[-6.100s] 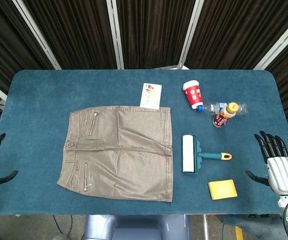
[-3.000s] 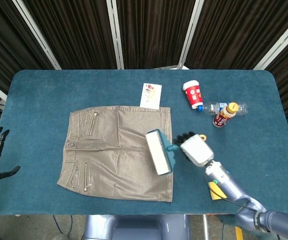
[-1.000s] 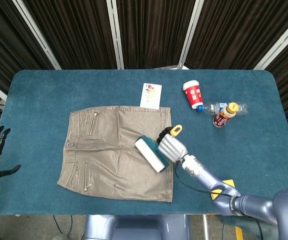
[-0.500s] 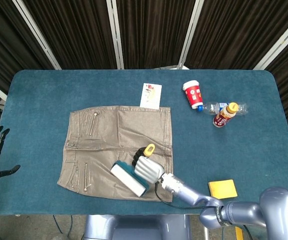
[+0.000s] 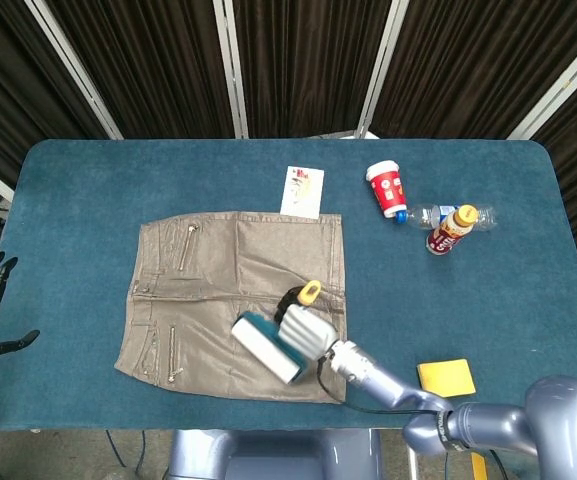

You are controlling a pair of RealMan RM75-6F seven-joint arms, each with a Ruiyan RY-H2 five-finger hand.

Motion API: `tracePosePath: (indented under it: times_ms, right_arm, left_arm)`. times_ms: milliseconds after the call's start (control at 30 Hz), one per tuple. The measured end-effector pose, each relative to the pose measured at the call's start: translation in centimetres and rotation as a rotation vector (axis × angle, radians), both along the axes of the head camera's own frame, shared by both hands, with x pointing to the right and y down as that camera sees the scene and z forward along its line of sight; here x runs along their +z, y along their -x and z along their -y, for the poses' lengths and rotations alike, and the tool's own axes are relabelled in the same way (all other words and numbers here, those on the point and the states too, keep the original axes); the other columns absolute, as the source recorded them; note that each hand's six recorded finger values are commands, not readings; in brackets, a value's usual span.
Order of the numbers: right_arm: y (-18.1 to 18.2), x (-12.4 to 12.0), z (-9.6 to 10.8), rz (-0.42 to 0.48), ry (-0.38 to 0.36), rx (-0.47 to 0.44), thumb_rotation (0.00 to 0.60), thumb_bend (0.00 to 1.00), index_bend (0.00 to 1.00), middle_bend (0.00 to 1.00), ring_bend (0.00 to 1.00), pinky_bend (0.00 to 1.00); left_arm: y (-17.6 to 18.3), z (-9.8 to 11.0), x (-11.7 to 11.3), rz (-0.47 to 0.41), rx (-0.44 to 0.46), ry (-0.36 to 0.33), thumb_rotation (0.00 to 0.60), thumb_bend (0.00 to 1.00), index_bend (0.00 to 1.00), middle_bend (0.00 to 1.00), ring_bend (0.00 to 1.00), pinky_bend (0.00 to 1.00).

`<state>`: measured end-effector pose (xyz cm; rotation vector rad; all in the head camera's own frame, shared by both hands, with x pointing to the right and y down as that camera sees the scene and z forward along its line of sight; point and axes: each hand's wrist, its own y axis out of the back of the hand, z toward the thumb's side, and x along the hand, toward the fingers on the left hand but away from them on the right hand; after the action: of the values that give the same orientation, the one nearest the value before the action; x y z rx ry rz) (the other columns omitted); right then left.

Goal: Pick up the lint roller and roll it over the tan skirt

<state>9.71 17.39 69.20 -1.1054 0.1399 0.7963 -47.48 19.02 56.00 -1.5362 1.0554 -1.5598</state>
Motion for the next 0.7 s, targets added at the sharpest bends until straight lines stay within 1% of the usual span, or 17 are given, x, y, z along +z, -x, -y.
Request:
tracePosePath:
  times_ms: [167, 267, 367, 533, 700]
  right_arm:
    - [-4.4, 1.2, 2.7, -0.077, -0.033, 0.085, 0.6, 0.92, 0.43, 0.46, 0.37, 0.43]
    - [-6.8, 1.8, 4.0, -0.116, -0.048, 0.134, 0.6, 0.92, 0.43, 0.46, 0.37, 0.43]
    - [-8.5, 2.0, 4.7, -0.144, -0.06, 0.162, 0.6, 0.92, 0.43, 0.46, 0.37, 0.43]
    - [-8.9, 1.9, 4.7, -0.139, -0.053, 0.171, 0.6, 0.92, 0.43, 0.46, 0.37, 0.43]
    - [-7.9, 1.6, 4.0, -0.1, -0.024, 0.169, 0.6, 0.92, 0.43, 0.46, 0.37, 0.43]
  left_arm:
    - [-0.1, 0.0, 0.1, 0.002, 0.002, 0.003, 0.6, 0.0, 0.0, 0.0, 0.0, 0.0]
    - [-0.2, 0.0, 0.1, 0.002, 0.002, 0.003, 0.6, 0.0, 0.0, 0.0, 0.0, 0.0]
    - [-0.3, 0.0, 0.2, 0.003, 0.003, 0.003, 0.6, 0.0, 0.0, 0.0, 0.0, 0.0]
    - [-0.3, 0.0, 0.3, 0.003, 0.004, 0.007, 0.6, 0.0, 0.0, 0.0, 0.0, 0.0]
    - [-0.5, 0.0, 0.4, 0.004, 0.008, 0.009, 0.6, 0.0, 0.0, 0.0, 0.0, 0.0]
